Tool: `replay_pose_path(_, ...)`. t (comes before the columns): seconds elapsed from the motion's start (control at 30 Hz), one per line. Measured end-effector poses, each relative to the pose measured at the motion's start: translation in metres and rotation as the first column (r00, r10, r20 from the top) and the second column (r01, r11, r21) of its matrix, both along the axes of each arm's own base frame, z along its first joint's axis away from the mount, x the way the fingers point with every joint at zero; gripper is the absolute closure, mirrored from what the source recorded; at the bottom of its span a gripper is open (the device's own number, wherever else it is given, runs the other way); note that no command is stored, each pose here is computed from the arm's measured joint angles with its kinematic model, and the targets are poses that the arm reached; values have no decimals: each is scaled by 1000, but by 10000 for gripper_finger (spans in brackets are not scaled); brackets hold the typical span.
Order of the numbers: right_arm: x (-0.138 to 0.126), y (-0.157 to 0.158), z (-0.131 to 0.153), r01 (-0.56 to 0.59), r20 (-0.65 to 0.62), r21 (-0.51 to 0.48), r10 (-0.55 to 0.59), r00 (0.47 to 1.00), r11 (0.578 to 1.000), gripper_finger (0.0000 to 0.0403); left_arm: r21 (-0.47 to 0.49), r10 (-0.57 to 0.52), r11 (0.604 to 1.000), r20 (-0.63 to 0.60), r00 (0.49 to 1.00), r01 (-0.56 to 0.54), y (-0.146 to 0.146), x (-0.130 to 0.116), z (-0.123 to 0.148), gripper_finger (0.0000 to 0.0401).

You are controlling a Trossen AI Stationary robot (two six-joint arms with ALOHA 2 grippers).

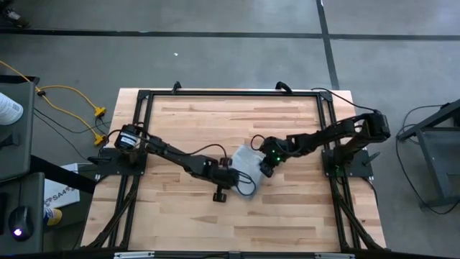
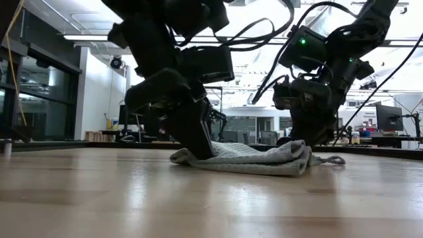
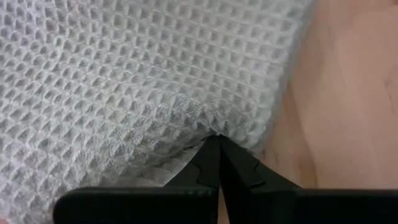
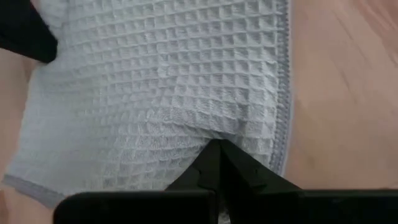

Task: Fold microfiber towels
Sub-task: Fold the gray towel on the table

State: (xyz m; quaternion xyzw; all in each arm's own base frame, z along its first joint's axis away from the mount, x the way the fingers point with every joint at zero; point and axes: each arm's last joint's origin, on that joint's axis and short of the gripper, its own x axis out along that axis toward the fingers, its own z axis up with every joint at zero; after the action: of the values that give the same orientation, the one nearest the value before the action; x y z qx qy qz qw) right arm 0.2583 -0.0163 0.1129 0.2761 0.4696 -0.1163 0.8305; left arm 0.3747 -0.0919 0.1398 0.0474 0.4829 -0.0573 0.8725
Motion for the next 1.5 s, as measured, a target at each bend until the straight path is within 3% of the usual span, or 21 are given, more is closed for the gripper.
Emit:
replay_pose_path(0.4, 21, -18, 27, -97, 5, -107, 98, 995, 989, 400, -2, 23, 1000, 14, 1000, -23, -10, 4, 9, 401)
replay_pose_path(0.8, 32, -7, 41, -210, 70, 24, 207, 976, 978, 400, -21, 43, 999, 37, 998, -43, -10, 6, 10, 401)
replay_pose_path(1.0, 35, 8, 31, -247, 46, 99, 244, 969, 964, 400, -27, 47, 999, 51, 998, -45, -11, 7, 11, 401)
replay_pose_path(1.5, 36, -2, 18, -224, 0, 68, 225, 974, 972, 400, -61, 38, 998, 79, 996, -34, -12, 12, 9, 401)
